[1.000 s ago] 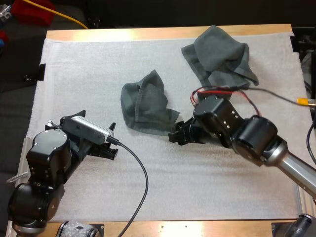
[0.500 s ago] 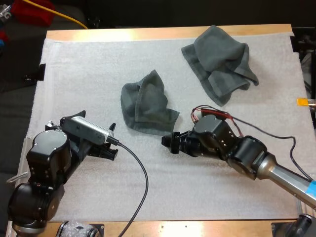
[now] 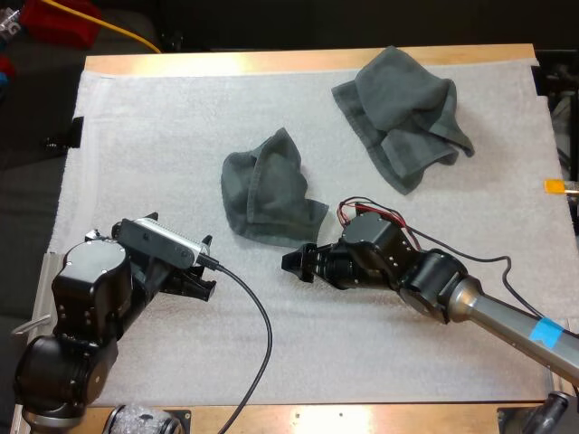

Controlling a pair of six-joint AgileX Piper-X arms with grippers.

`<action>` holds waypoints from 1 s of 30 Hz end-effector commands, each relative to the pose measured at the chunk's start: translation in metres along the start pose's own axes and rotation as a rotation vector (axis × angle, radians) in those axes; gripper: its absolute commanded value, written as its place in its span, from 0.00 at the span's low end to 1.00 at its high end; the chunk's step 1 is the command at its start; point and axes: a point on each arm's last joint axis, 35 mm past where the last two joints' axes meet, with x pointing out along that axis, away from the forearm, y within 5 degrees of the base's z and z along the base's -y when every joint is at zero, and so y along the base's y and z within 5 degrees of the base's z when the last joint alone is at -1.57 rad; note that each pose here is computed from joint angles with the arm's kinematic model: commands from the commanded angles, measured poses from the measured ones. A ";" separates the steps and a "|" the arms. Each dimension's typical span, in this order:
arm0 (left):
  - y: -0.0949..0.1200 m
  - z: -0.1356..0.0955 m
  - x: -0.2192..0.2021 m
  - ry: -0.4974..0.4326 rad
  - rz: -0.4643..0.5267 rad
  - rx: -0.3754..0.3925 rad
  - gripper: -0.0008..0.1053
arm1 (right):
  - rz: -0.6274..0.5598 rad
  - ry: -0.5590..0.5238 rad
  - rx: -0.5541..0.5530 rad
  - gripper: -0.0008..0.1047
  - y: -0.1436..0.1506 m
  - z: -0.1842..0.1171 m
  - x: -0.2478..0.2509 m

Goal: Pick towel from pile, fold and stack

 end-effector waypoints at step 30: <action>0.000 0.000 -0.004 0.005 -0.005 -0.009 0.66 | -0.009 -0.020 0.422 0.64 -0.074 0.009 0.088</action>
